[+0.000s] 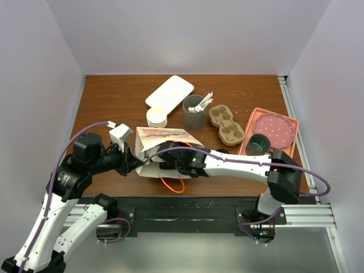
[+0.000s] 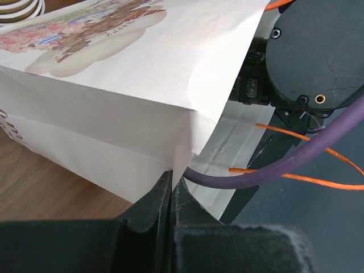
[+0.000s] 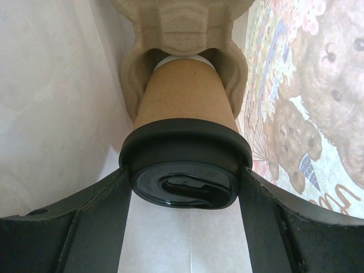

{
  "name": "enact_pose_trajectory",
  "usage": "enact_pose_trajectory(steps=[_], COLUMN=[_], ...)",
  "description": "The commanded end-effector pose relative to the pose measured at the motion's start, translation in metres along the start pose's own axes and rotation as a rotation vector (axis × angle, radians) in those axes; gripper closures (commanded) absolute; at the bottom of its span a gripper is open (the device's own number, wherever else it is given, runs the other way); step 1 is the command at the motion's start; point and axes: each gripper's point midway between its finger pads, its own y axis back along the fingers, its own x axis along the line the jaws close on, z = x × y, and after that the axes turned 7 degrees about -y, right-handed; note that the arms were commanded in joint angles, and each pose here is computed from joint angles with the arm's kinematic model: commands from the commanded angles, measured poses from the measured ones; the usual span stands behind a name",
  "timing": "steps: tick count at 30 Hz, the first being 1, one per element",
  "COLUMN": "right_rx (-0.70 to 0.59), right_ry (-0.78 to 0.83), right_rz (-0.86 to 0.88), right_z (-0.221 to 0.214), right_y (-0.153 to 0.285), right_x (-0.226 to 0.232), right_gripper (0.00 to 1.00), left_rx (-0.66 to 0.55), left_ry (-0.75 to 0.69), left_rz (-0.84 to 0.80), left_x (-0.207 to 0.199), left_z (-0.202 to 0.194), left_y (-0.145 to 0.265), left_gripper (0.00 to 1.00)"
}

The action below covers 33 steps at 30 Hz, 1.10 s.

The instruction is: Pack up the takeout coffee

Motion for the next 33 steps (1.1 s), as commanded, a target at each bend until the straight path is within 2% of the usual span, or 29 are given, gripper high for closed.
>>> enact_pose_trajectory(steps=[1, 11, 25, 33], right_rx=[-0.029, -0.091, -0.082, -0.066], right_ry=[-0.023, -0.026, -0.064, -0.06], right_rz=[-0.056, -0.035, -0.053, -0.014], right_z=[0.008, 0.007, 0.002, 0.005], right_y=[-0.008, -0.015, -0.023, -0.005], right_x=[-0.018, -0.015, -0.018, -0.025], right_gripper=[0.62, 0.56, 0.32, 0.29], left_rx=[-0.029, -0.034, -0.038, -0.079], left_ry=[0.014, 0.035, 0.056, 0.103], left_rz=[-0.059, -0.04, -0.035, -0.056], left_x=[-0.012, -0.011, -0.014, -0.019], left_z=[0.006, 0.009, 0.013, 0.028], left_y=[0.0, 0.003, 0.009, 0.007], left_gripper=[1.0, 1.0, 1.0, 1.0])
